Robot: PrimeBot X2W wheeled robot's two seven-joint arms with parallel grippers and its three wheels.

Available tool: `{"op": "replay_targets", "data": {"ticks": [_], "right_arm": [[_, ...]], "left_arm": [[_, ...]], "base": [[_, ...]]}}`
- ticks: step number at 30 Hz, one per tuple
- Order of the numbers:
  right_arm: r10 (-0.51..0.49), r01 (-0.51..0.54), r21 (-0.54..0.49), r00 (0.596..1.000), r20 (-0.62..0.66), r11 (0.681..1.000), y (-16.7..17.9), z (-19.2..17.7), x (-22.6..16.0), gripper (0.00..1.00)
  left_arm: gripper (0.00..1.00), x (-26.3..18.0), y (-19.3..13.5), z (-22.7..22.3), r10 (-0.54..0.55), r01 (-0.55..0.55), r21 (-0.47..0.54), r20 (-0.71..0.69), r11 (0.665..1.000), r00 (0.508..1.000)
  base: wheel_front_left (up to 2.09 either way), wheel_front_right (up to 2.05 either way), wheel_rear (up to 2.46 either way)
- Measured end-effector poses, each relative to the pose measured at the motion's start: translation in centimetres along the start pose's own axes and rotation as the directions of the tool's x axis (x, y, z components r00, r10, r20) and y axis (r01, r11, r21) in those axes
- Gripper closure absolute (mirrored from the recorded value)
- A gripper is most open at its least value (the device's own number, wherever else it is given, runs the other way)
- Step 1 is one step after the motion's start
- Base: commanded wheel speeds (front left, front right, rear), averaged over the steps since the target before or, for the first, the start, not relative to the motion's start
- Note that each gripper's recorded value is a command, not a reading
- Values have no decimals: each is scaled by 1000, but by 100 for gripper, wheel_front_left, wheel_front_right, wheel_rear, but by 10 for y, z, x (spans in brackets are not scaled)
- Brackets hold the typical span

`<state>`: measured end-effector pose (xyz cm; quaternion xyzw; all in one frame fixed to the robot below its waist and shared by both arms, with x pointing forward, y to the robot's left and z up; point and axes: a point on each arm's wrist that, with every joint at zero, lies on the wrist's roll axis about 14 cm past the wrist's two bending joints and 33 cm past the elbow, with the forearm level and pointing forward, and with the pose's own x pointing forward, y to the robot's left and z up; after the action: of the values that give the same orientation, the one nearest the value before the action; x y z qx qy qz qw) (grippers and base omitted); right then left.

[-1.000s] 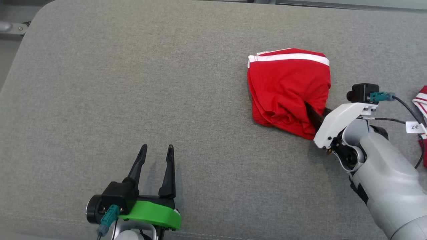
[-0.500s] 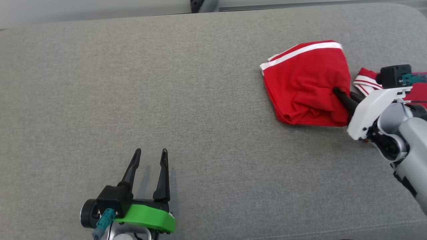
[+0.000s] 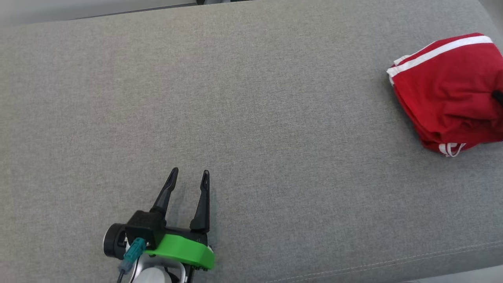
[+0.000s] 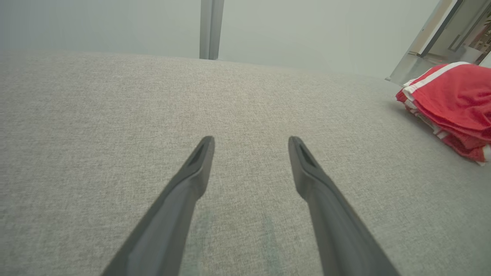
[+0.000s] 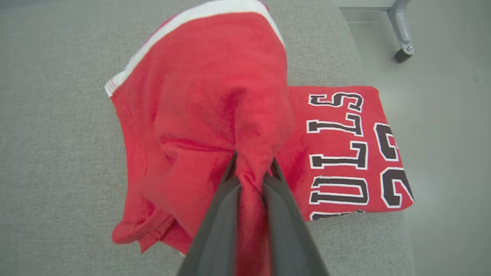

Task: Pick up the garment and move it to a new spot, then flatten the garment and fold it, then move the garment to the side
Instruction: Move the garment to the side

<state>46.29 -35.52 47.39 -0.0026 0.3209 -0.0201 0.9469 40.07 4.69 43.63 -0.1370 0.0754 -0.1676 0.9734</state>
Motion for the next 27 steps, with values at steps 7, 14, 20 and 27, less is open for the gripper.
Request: {"op": "replay_targets", "data": {"ticks": [7,14,20,27], "right_arm": [[-162,159,-83,986,-40,984,-37,-9,23,0],[-224,204,-191,970,-91,960,-44,-42,34,0],[-234,216,-239,971,-48,947,-44,-44,21,0],[-105,196,-213,921,375,957,-17,32,-22,0]], "left_arm": [[0,2,15,-1,42,-42,-2,-3,999,999],[0,-8,29,-1,106,-107,-35,-7,994,994],[0,-15,27,5,111,-111,-38,8,993,994],[0,-35,26,15,129,-128,-30,35,991,991]], "base": [[0,0,0],[0,0,0],[0,0,0],[0,0,0]]}}
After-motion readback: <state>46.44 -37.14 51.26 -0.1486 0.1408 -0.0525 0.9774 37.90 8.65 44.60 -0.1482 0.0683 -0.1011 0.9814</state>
